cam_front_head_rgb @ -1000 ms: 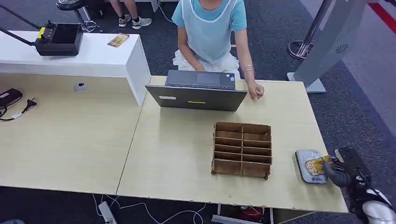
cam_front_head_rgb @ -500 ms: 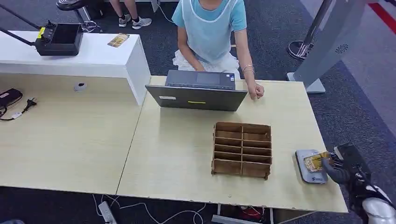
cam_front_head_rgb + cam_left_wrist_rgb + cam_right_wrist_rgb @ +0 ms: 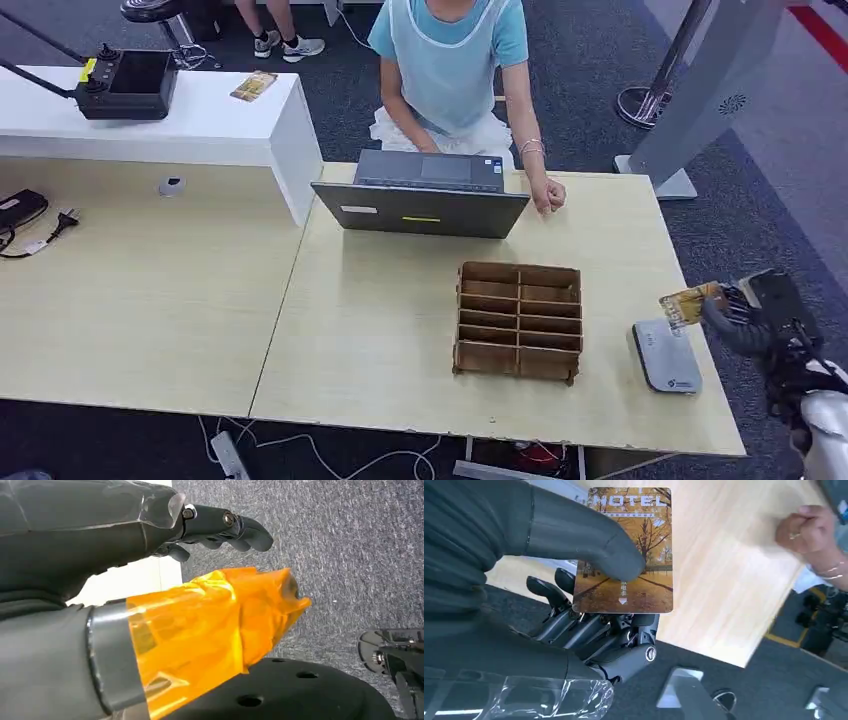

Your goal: Pass the card to the sensor for recognition and then transmit it.

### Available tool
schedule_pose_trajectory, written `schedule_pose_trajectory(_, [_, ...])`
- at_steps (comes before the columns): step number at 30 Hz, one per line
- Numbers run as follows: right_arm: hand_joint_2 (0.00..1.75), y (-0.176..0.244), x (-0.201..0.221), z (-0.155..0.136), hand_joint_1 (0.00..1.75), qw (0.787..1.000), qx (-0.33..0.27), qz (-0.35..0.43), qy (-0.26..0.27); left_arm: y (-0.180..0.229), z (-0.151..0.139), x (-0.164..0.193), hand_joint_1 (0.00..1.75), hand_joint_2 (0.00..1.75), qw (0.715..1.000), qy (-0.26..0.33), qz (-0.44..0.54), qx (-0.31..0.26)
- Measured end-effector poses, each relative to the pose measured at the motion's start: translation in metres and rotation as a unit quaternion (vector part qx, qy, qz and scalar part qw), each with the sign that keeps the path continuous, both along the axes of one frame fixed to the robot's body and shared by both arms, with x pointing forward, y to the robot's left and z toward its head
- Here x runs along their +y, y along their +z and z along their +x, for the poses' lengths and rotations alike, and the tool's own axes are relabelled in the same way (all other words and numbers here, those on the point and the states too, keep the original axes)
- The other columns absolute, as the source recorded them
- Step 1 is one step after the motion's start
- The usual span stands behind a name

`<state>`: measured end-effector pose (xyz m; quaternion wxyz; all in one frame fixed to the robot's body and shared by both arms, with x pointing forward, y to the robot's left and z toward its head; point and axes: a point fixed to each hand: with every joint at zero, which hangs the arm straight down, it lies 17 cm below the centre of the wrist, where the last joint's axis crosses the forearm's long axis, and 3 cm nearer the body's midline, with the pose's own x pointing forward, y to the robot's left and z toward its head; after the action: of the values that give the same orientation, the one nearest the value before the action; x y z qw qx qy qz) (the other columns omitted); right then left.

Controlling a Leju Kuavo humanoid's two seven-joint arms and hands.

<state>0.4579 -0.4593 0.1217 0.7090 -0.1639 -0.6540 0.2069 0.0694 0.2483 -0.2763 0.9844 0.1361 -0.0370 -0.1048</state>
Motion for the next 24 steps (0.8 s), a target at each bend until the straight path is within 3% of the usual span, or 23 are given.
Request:
schedule_pose_trajectory(11, [1.75,0.1,0.022,0.048,1.75,0.993,-0.1,-0.054,0.031,0.0,0.0,-0.001,0.0,0.0,1.0,-0.003,-0.002,0.0])
schedule_pose_trajectory(24, [1.75,0.205,0.08,0.116,1.75,0.965,-0.183,-0.182,0.044,0.0,0.002,-0.004,0.0,0.0,1.0,-0.013,-0.008,0.0])
